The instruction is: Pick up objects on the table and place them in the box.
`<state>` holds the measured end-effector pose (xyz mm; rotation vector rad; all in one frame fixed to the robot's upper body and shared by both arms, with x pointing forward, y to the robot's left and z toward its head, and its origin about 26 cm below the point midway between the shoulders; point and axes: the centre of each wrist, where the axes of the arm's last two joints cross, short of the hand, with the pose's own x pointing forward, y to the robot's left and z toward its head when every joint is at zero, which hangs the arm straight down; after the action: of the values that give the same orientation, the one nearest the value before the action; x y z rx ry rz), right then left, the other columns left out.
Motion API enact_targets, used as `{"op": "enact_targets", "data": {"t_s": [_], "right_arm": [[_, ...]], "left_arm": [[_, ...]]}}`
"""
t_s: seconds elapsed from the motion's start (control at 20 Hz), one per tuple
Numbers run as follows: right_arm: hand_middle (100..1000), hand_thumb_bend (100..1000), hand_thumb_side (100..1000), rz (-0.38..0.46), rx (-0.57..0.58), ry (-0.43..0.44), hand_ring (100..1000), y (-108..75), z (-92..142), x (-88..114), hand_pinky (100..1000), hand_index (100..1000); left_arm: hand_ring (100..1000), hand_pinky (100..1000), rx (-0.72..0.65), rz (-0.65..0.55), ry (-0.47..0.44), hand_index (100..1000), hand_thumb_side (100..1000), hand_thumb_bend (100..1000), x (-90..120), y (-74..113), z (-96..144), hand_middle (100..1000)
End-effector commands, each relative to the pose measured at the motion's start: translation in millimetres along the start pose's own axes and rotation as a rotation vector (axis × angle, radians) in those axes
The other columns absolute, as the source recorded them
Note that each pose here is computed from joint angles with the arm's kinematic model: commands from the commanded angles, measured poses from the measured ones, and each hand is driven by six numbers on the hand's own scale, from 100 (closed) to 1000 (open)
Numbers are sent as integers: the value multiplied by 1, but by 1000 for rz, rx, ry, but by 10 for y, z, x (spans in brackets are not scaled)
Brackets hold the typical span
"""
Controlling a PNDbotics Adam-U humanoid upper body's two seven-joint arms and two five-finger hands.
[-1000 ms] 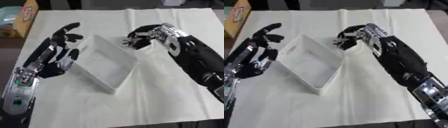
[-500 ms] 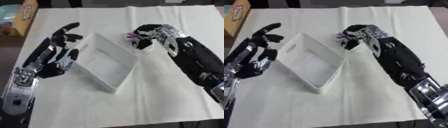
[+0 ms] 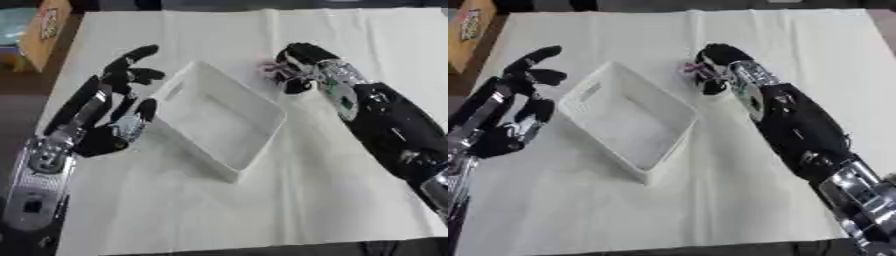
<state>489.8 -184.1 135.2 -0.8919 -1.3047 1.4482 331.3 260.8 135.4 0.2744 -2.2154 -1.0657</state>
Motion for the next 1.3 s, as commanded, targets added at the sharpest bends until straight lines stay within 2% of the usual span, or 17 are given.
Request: {"op": "enact_targets", "data": {"t_s": [0.05, 0.4, 0.9, 1.3], "right_arm": [[103, 100, 100, -21, -35, -6, 100, 74, 8, -78, 100, 248], [100, 100, 100, 18, -162, -44, 100, -65, 72, -46, 100, 244], [100, 100, 100, 48, -232, -61, 100, -775, 397, 186, 100, 246], [100, 100, 100, 89, -272, -94, 100, -1063, 641, 394, 100, 247]], "left_arm": [[100, 769, -5, -36, -20, 840, 775, 100, 35, 82, -25, 986], [100, 769, -10, -37, -19, 840, 775, 100, 34, 82, -19, 987], [100, 771, -18, -38, -9, 840, 773, 100, 23, 80, 7, 989], [100, 773, -17, -36, -6, 840, 768, 100, 18, 76, 17, 988]]}}
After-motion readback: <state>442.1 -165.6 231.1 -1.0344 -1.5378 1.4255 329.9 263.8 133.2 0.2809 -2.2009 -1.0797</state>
